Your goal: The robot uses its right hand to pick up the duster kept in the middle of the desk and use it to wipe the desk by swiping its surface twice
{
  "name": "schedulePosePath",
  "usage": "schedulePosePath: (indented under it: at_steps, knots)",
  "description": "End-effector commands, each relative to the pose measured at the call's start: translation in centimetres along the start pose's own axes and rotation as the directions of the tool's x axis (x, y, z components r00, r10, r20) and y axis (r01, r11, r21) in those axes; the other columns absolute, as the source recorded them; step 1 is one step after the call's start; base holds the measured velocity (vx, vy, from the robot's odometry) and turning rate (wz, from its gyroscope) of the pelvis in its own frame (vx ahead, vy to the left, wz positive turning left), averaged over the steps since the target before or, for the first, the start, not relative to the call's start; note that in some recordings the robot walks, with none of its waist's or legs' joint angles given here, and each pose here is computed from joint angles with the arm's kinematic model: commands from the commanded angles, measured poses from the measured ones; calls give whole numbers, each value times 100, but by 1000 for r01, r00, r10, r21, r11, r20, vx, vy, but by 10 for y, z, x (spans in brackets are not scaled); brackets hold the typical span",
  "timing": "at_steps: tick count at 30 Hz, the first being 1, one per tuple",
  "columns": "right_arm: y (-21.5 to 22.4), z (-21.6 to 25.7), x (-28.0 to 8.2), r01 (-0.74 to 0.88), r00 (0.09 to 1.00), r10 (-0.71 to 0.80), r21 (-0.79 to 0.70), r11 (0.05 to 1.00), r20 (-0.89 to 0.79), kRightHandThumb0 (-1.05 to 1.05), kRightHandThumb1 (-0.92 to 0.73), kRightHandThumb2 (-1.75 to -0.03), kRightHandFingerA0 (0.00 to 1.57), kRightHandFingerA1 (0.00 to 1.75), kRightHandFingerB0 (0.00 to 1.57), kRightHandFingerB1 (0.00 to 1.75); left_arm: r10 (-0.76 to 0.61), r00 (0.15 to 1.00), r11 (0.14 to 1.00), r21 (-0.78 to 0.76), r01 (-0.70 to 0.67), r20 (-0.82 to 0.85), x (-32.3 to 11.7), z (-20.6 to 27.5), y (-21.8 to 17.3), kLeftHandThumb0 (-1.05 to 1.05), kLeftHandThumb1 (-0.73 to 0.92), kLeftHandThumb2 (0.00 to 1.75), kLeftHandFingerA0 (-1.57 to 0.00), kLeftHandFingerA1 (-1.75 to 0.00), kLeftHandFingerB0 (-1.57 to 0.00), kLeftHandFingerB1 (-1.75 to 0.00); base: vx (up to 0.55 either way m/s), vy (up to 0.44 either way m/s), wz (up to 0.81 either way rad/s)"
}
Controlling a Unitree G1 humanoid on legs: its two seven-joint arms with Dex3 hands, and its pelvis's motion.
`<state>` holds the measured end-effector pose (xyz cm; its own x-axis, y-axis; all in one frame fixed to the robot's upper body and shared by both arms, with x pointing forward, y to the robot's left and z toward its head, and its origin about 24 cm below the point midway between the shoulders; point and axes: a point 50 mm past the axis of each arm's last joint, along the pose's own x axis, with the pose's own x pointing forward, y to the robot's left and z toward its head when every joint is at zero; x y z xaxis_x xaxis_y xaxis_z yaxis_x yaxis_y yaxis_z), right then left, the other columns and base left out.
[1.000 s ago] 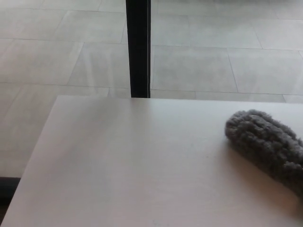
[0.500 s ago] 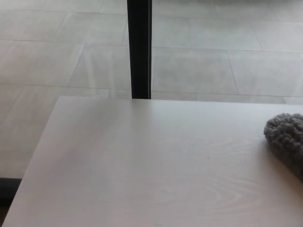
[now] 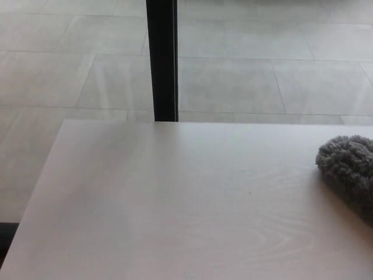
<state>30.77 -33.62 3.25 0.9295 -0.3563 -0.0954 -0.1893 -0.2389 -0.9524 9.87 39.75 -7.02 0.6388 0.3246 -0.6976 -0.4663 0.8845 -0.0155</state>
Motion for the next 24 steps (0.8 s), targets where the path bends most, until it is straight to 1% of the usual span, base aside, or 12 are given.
schedulePosePath:
  at_steps: [1, 9, 10, 11, 12, 15, 16, 19, 21, 22, 23, 24]
  knots:
    - [-36, -3, 19, -452, 886, 431, 511, 731, 167, -105, -73, -66, 0, 0, 0, 0, 10, 1000, 1000, 4, -10, 17, -3, 3, 6, -46, 57, 58, -52, -69, -56, -48, 0, 0, 0]
    - [-63, -32, 19, -362, 929, 308, 676, 642, 205, -105, -66, -62, 0, 0, 0, 0, 16, 1000, 1000, 20, -16, 5, -5, -1, 8, -47, 59, 57, -50, -68, -57, -47, 0, 0, 0]
    - [-67, -36, 17, -341, 938, 271, 711, 615, 216, -105, -68, -66, 0, 0, 0, 0, 14, 1000, 1000, 23, -14, 4, -6, -1, 8, -42, 60, 57, -48, -64, -55, -47, 0, 0, 0]
    - [-78, -51, 8, -269, 963, 186, 740, 617, 196, -100, -49, -84, 0, 0, 0, 0, 12, 1000, 1000, 17, -12, -2, -6, -2, 9, -46, 57, 58, -51, -69, -55, -48, 0, 0, 0]
    - [-80, -56, 5, -245, 970, 162, 744, 621, 184, -98, -49, -83, 0, 0, 0, 1, 18, 1000, 1000, -18, -18, -1, -6, -3, 9, -43, 58, 57, -53, -72, -55, -49, 0, 0, 0]
    - [-86, -69, -4, -173, 985, 102, 775, 608, 139, -89, -45, -79, 0, 0, 0, 5, 19, 1000, 1000, -1, -19, -4, -7, -4, 10, -44, 59, 58, -56, -71, -57, -48, 0, 0, 0]
    - [-90, -83, -14, -98, 995, 45, 785, 612, 89, -91, -52, -87, 0, 12, 4, 0, 23, 1000, 1000, 19, -23, -8, -7, -5, 10, -44, 60, 58, -54, -68, -58, -48, 0, 0, 0]
    - [-94, -113, -36, 20, 1000, -6, 828, 561, -21, -95, -56, -87, 0, 7, 11, 8, 28, 1000, 999, 18, -28, -8, -8, -6, 11, -43, 58, 57, -55, -65, -58, -48, 0, 0, 0]
    - [-92, -125, -44, 53, 998, -17, 837, 544, -52, -97, -57, -89, 0, 8, 11, 6, 27, 1000, 999, 18, -27, -1, -9, -5, 12, -43, 58, 57, -54, -66, -57, -48, 0, 0, 0]
    - [-86, -142, -55, 92, 995, -9, 850, 519, -103, -97, -57, -90, 0, 13, 9, 13, 26, 1000, 1000, 14, -26, 0, -9, -4, 12, -44, 58, 57, -53, -64, -55, -47, 0, 0, 0]
    - [-80, -157, -64, 143, 986, 9, 859, 492, -169, -87, -49, -90, 0, 23, 0, 26, 25, 1000, 1000, 13, -25, 5, -9, -4, 13, -45, 56, 58, -52, -63, -54, -47, 0, 0, 0]
    - [-67, -174, -78, 208, 967, 38, 866, 455, -252, -90, -52, -87, 0, 18, 2, 24, 34, 999, 999, 19, -34, 3, -9, -3, 13, -43, 59, 58, -55, -64, -57, -46, 0, 0, 0]
